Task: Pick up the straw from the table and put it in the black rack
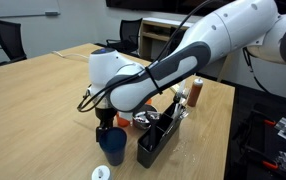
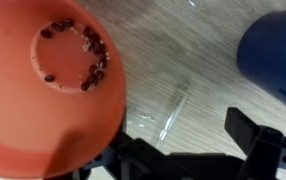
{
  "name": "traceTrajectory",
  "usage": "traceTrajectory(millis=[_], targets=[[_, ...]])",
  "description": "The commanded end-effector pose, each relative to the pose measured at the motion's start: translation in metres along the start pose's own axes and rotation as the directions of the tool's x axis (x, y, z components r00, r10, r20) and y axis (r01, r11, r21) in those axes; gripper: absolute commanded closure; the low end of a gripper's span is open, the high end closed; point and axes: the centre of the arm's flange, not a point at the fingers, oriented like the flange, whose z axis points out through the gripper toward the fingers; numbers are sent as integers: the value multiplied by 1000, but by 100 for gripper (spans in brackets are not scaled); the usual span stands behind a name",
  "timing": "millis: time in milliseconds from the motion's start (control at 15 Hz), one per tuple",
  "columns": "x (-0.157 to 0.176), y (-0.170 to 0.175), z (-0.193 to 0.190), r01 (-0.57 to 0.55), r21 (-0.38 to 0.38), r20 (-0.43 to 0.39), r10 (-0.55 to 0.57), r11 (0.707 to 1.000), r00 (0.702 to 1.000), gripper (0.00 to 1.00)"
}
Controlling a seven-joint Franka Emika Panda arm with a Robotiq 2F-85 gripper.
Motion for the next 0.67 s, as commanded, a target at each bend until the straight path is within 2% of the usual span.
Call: traceTrajectory(millis=[0,267,333,400,600], targets=[[9,-1,0,27,-7,-3,-27,1000,1000,0],[7,-3,4,37,-15,8,-37,999,999,0],[6,-4,5,30,-19,0,-30,999,1000,25],[6,-4,6,26,-21,-5,-26,999,1000,28],[7,0,3,23,-36,-12,-23,999,1000,48]])
